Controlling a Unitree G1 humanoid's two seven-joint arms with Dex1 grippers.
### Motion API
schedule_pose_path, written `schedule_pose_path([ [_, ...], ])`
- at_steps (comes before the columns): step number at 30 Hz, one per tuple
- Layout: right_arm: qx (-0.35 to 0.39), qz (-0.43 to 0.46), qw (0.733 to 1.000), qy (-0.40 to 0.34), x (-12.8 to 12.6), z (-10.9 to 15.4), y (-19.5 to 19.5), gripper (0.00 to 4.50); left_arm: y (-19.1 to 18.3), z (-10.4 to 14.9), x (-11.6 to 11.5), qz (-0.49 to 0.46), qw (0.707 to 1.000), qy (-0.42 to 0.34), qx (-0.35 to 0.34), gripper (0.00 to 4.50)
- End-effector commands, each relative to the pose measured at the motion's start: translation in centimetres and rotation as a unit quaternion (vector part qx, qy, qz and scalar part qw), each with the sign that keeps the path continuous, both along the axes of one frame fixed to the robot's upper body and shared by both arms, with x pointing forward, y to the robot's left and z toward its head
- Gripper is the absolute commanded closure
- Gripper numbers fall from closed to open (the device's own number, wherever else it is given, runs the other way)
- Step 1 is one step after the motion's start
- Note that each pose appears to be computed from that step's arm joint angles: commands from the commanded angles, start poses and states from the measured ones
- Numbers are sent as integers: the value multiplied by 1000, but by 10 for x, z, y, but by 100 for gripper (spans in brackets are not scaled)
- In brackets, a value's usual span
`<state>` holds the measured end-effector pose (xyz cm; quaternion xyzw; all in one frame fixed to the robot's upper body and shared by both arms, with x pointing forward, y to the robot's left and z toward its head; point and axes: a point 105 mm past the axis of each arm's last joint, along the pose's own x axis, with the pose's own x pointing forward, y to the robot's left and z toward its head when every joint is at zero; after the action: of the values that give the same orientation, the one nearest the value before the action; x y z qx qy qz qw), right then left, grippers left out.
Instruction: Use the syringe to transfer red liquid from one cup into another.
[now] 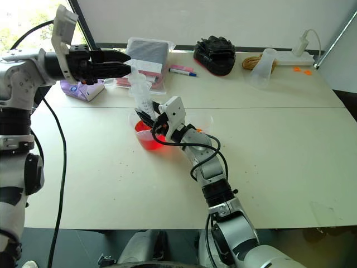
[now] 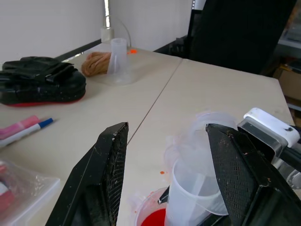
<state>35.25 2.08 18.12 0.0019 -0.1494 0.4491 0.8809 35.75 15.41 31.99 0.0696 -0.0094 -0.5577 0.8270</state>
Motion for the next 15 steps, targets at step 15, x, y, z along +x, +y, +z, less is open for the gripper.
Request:
schedule_pose_path([
  [15,28,-13,998,-55,1,45,-13,312,34,13,-25,50,998,-35,-21,178],
])
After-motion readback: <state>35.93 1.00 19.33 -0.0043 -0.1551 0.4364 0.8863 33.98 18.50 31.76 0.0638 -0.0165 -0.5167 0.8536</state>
